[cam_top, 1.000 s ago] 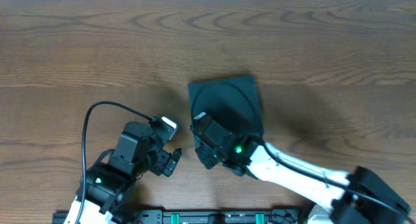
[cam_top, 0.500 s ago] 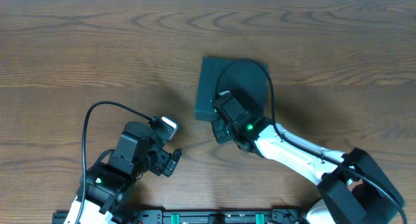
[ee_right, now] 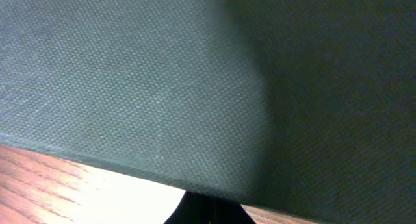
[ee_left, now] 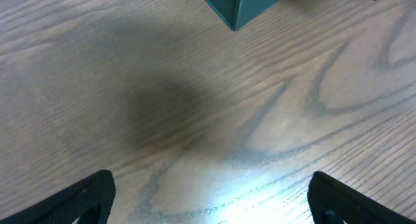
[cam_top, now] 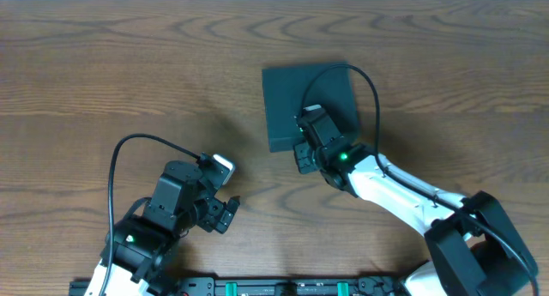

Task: Pack container

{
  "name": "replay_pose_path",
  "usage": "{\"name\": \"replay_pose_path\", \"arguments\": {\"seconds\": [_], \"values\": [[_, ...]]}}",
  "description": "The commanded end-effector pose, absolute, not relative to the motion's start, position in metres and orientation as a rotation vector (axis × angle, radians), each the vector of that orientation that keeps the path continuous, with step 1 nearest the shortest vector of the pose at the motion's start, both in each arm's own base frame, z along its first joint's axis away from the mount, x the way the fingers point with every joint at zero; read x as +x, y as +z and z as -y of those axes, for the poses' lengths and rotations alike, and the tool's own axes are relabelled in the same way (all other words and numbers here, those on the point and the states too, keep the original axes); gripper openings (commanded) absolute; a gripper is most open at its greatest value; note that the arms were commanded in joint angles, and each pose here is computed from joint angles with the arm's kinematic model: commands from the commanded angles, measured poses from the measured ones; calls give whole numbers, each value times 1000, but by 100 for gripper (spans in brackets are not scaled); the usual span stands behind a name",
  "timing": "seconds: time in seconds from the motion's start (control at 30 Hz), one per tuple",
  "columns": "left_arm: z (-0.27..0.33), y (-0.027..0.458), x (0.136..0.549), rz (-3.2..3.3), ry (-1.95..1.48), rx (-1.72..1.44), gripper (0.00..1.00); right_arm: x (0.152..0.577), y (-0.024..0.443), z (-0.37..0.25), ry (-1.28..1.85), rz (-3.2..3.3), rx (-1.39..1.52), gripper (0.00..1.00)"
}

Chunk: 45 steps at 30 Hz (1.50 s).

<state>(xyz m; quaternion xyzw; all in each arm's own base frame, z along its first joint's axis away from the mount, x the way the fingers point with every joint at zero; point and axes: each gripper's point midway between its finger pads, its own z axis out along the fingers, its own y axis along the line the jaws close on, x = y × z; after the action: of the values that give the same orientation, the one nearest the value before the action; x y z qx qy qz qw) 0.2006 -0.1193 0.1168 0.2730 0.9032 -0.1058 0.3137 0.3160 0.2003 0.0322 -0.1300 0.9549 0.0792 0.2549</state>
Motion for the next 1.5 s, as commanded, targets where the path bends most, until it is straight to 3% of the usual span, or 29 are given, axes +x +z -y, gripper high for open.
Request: {"name": "replay_pose_path", "arguments": {"seconds": [0.0, 0.43, 0.6, 0.7, 0.87, 1.13, 1.47], "values": [[118, 116, 200, -2386, -276, 709, 95, 325, 36, -196, 202, -2577, -340, 1], [118, 116, 200, -2387, -275, 709, 95, 331, 49, -220, 393, -2531, -334, 1], [118, 116, 200, -2387, -275, 709, 95, 330, 96, -241, 520, -2433, -382, 1], [118, 116, 200, -2387, -275, 709, 96, 339, 139, -219, 419, -2320, -298, 1], [118, 116, 200, -2387, -275, 709, 96, 347, 163, -143, 119, -2285, -90, 1], [118, 116, 200, -2387, -275, 709, 95, 397, 136, -63, 161, -2309, 156, 1], [118, 116, 200, -2387, -275, 709, 96, 438, 80, -74, 276, -2406, 148, 1]]}}
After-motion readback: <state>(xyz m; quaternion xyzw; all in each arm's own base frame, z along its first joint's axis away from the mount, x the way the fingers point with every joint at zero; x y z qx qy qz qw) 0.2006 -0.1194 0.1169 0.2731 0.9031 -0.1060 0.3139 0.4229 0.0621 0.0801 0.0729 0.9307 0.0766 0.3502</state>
